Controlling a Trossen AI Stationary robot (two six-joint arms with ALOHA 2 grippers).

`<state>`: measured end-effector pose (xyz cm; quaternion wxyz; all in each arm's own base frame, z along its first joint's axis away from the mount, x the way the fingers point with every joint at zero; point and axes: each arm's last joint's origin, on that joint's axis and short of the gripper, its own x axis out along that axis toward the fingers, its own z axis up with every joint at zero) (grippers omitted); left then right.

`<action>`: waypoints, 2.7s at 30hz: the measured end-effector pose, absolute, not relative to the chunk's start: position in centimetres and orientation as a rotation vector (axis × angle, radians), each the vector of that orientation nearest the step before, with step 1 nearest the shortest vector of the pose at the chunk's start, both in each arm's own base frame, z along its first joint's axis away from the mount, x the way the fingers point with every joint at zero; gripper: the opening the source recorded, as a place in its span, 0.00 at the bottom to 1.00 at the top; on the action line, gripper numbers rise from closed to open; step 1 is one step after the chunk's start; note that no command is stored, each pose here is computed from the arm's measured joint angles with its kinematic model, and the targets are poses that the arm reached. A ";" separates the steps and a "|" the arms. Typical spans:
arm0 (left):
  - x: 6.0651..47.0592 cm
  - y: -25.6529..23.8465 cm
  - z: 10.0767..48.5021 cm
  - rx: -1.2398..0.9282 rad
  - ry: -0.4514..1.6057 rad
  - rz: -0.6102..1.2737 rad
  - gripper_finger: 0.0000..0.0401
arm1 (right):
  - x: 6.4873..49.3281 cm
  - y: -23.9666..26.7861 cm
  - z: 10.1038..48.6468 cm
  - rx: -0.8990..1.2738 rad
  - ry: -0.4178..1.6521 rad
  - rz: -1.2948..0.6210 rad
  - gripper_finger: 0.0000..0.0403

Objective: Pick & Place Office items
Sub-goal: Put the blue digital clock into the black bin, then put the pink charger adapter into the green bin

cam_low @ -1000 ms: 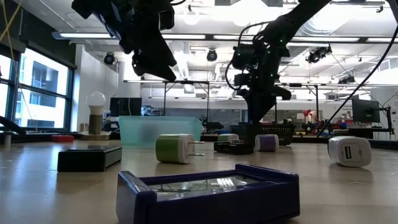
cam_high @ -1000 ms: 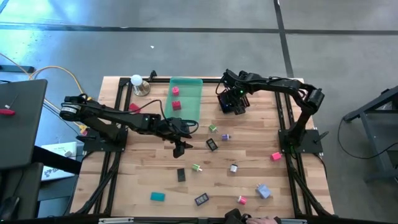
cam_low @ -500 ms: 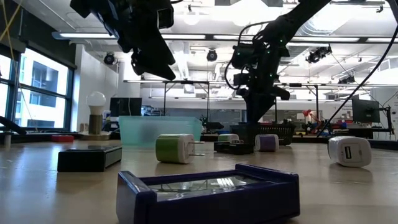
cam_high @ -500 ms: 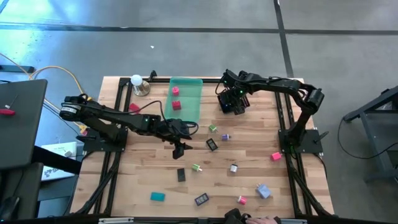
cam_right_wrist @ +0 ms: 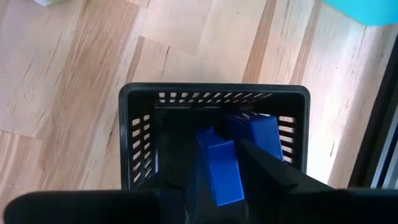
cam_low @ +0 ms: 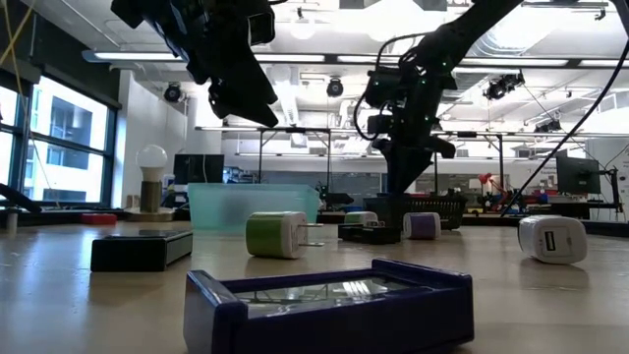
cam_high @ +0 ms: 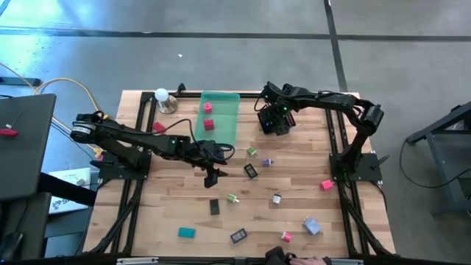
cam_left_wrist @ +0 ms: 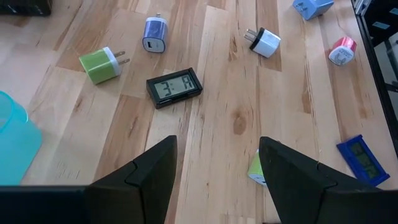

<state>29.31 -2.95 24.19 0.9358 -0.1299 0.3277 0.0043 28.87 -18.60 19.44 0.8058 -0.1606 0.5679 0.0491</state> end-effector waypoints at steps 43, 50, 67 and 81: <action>28.7 -4.4 23.7 -0.285 0.734 0.050 0.55 | 24.6 -2.5 29.3 0.421 1.225 0.002 0.24; 28.5 -5.4 23.6 -0.267 0.745 0.016 0.55 | 23.3 1.1 28.9 0.528 1.411 -0.112 0.24; 28.4 -5.6 23.6 -0.182 0.747 -0.013 0.55 | 22.7 7.7 29.0 0.291 1.298 -0.222 0.24; 28.5 -4.7 23.6 -0.194 0.743 0.029 0.55 | 22.5 8.4 29.0 0.237 1.253 -0.260 0.39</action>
